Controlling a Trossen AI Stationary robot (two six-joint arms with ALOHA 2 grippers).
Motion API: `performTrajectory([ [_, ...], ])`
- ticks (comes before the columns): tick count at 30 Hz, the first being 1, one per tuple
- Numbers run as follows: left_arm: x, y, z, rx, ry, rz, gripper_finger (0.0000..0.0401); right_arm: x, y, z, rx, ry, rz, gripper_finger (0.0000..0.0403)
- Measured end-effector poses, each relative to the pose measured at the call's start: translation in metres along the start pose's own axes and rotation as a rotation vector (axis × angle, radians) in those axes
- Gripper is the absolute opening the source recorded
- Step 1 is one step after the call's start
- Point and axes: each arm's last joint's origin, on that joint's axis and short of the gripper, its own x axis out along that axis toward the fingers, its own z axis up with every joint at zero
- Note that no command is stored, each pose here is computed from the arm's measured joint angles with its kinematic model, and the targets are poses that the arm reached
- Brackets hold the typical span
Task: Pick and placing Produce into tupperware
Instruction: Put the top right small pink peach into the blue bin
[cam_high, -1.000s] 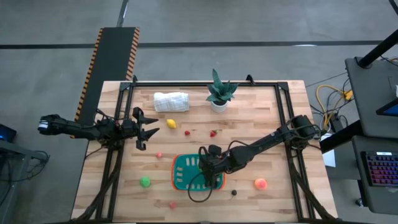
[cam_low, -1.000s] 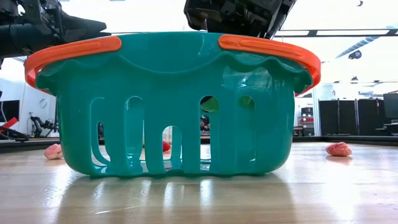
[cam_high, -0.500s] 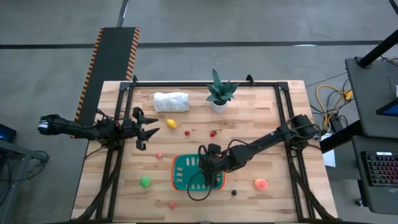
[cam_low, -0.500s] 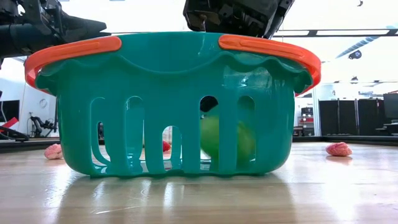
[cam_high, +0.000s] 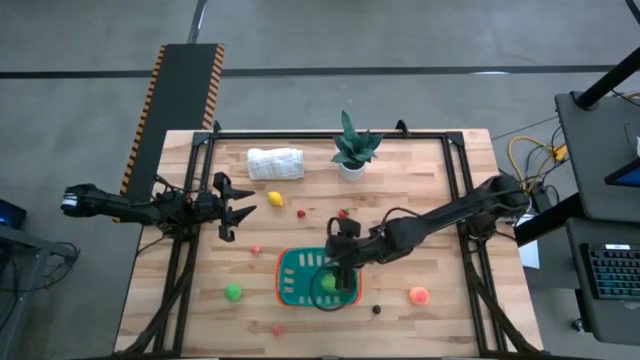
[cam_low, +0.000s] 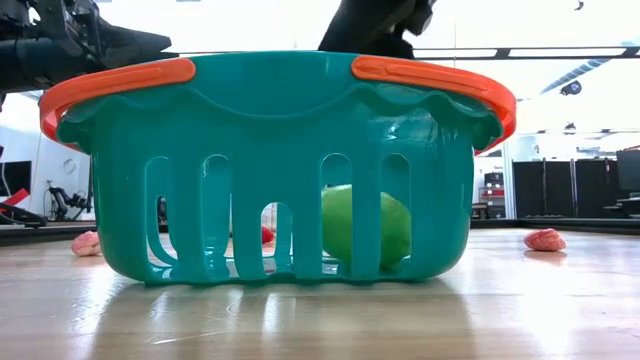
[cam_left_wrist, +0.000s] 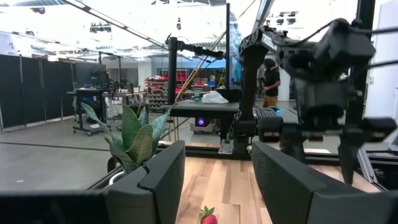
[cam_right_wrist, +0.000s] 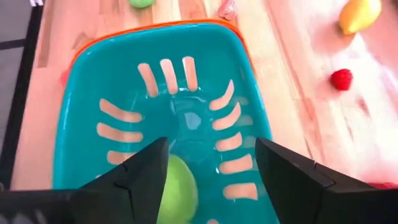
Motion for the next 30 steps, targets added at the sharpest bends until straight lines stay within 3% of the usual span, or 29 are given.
performTrajectory([
  [13, 0.001, 0.0, -0.001, 0.003, 0.009, 0.0, 0.0173, -0.045, -0.01, 0.001, -0.009, 0.033, -0.013, 0.0227],
  [30, 0.002, -0.001, -0.003, 0.008, 0.026, -0.001, 0.0173, -0.048, -0.013, -0.029, -0.014, 0.24, -0.103, 0.0223],
])
